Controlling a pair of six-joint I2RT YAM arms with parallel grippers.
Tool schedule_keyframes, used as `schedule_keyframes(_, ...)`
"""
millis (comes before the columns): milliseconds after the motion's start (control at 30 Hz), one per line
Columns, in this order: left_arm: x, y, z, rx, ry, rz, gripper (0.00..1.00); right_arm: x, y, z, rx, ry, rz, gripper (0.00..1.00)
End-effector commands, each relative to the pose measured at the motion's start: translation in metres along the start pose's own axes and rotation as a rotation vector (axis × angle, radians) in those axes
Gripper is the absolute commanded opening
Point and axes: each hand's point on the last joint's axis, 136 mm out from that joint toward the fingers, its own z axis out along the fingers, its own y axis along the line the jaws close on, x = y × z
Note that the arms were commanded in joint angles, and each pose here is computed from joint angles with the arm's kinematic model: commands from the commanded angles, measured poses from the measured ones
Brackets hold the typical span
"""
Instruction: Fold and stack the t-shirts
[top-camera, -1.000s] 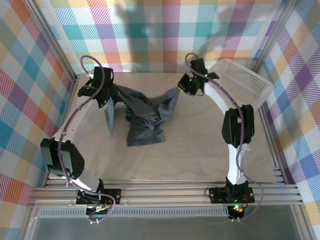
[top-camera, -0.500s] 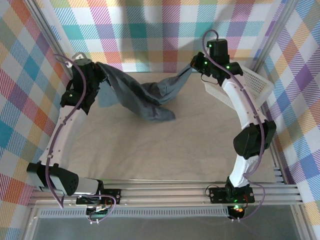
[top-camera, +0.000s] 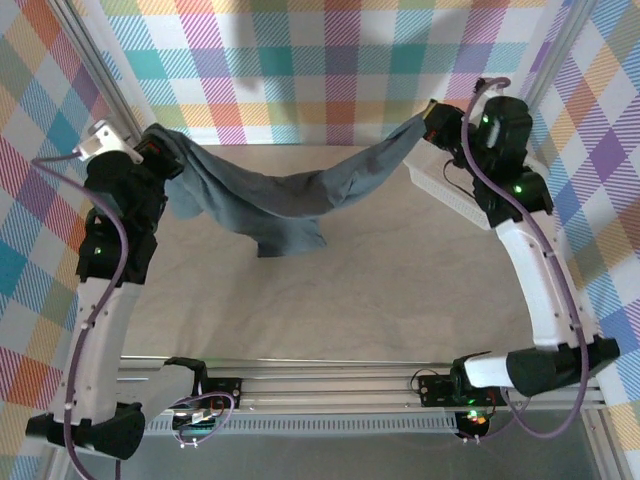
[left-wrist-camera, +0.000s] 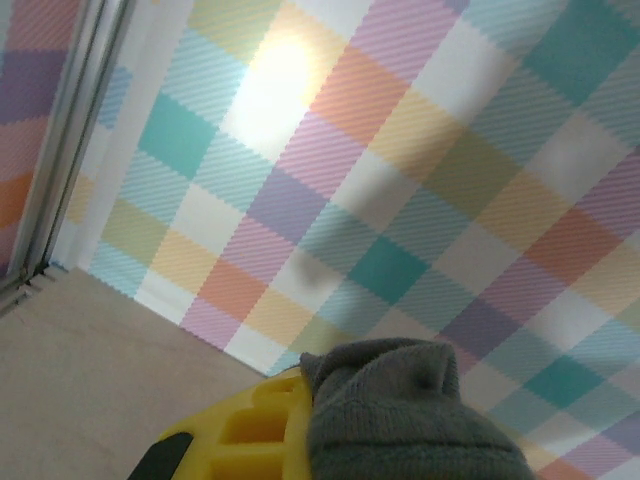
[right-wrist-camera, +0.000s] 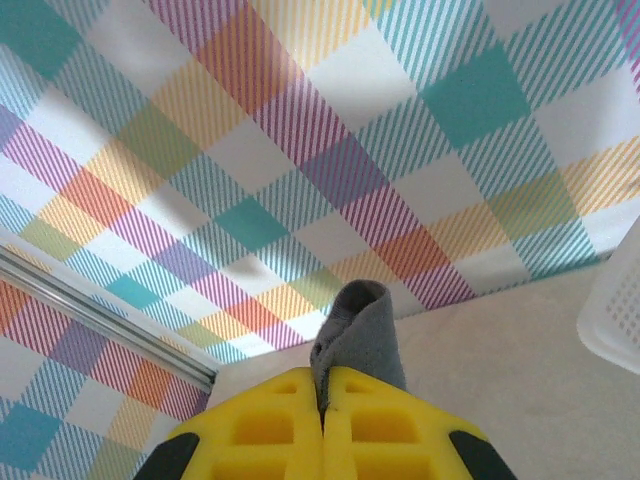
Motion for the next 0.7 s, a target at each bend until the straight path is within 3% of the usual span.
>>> schedule_keyframes(0, -0.025, 0.002, -0.002, -0.018, -0.104, -0.009, 0.0, -0.024, -0.006, -0.002, 0.02, -0.11, -0.035, 0.0)
schedule_keyframes(167, 0.009, 0.017, 0.06, -0.134, 0.025, 0.041, 0.0, 0.003, -0.032, 0.048, 0.076, 0.014, -0.011, 0.0)
schedule_keyframes(400, 0.105, 0.106, 0.192, -0.371, 0.297, -0.049, 0.0, 0.078, -0.071, 0.128, 0.126, 0.286, 0.097, 0.0)
schedule_keyframes(467, 0.124, 0.116, 0.208, -0.408, 0.395, -0.055, 0.44, 0.098, -0.078, 0.135, 0.141, 0.358, 0.146, 0.0)
schedule_keyframes(500, 0.139, 0.122, 0.211, -0.438, 0.459, -0.04, 0.51, 0.11, -0.08, 0.138, 0.142, 0.408, 0.169, 0.0)
schedule_keyframes(567, 0.16, 0.127, 0.201, -0.479, 0.547, -0.005, 0.54, 0.136, -0.083, 0.143, 0.145, 0.513, 0.211, 0.0)
schedule_keyframes(667, 0.187, 0.135, 0.159, -0.523, 0.629, 0.068, 0.56, 0.176, -0.096, 0.142, 0.183, 0.666, 0.263, 0.0)
